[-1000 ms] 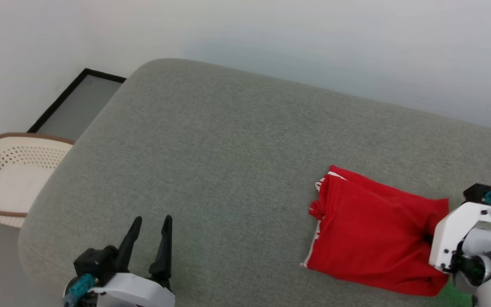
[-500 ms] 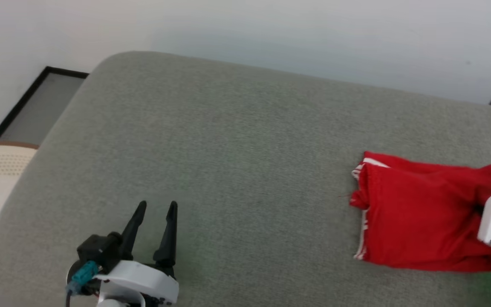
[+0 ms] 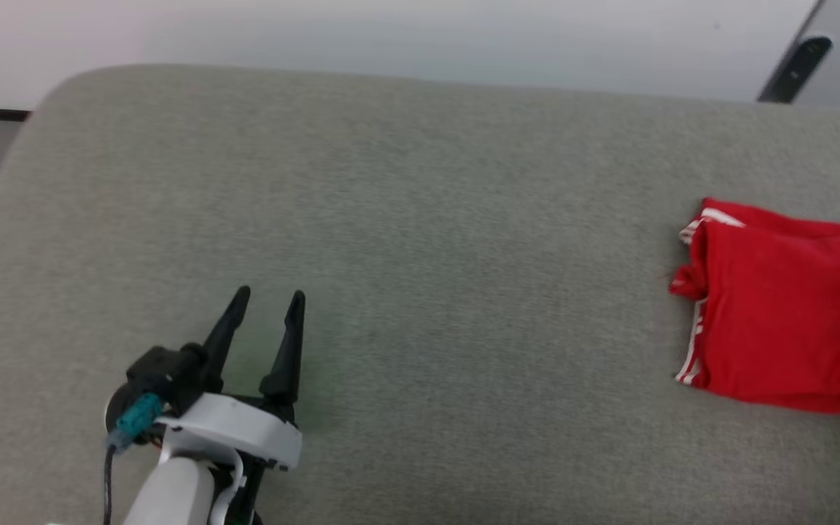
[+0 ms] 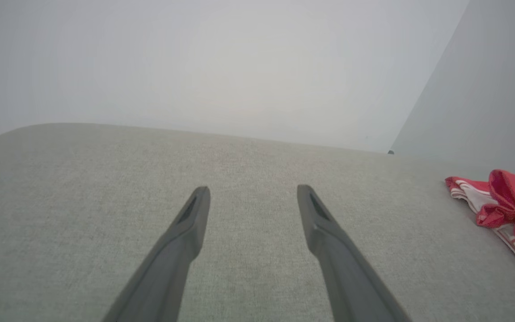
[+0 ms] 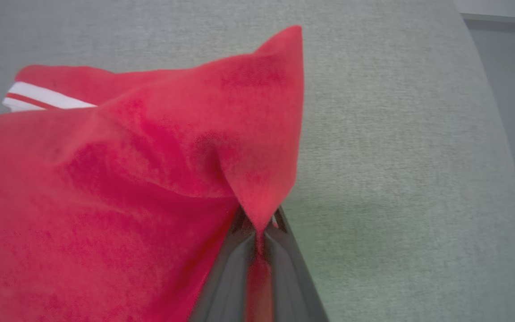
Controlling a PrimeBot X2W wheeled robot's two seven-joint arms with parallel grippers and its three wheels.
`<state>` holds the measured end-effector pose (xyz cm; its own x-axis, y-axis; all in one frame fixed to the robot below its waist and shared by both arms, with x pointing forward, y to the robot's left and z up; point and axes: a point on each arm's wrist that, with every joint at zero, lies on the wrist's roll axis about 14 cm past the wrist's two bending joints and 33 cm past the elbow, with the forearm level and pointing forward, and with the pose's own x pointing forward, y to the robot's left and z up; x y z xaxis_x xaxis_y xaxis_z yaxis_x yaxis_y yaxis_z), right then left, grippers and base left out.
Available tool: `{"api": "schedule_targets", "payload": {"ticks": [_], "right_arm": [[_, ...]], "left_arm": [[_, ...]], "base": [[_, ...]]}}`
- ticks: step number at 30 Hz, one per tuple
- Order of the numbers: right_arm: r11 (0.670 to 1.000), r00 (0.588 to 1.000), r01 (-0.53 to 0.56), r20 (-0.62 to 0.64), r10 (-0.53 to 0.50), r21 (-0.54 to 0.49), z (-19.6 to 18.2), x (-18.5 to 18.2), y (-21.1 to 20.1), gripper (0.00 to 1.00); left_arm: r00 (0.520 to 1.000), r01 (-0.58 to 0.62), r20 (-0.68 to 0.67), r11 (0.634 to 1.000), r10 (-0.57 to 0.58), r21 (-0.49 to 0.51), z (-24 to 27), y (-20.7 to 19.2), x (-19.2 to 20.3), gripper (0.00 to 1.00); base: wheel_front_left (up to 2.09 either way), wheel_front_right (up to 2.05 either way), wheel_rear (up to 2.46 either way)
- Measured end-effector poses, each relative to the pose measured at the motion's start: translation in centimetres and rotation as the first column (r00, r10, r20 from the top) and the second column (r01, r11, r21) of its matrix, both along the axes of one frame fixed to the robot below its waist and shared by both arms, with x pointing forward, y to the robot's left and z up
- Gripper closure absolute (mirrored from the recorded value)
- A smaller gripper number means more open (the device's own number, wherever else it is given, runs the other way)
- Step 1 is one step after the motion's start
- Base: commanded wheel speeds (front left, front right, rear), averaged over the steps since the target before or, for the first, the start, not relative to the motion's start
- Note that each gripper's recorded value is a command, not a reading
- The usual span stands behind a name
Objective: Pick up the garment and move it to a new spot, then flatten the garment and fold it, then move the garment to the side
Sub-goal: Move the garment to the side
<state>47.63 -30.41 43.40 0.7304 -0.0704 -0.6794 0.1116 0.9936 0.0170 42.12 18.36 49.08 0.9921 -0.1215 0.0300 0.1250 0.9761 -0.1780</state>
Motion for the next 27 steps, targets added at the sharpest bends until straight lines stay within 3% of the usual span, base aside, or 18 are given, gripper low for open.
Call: {"api": "schedule_targets", "payload": {"ticks": [14,27], "right_arm": [[0.977,0.986,0.162,-0.021,-0.167,-0.136,1.3,-2.7,-10.2,1.00],[0.925,0.968,0.170,-0.117,-0.221,-0.340,1.7,-4.7,-15.9,1.00]], "left_arm": [[0.984,0.178,-0.029,0.984,-0.178,0.006,-2.4,-5.7,5.5,0.00],[0.959,0.269,-0.079,0.963,-0.271,-0.031,-5.6,-9.4,7.2,0.00]], "base": [[0.00,0.00,0.00],[0.00,0.00,0.00]]}}
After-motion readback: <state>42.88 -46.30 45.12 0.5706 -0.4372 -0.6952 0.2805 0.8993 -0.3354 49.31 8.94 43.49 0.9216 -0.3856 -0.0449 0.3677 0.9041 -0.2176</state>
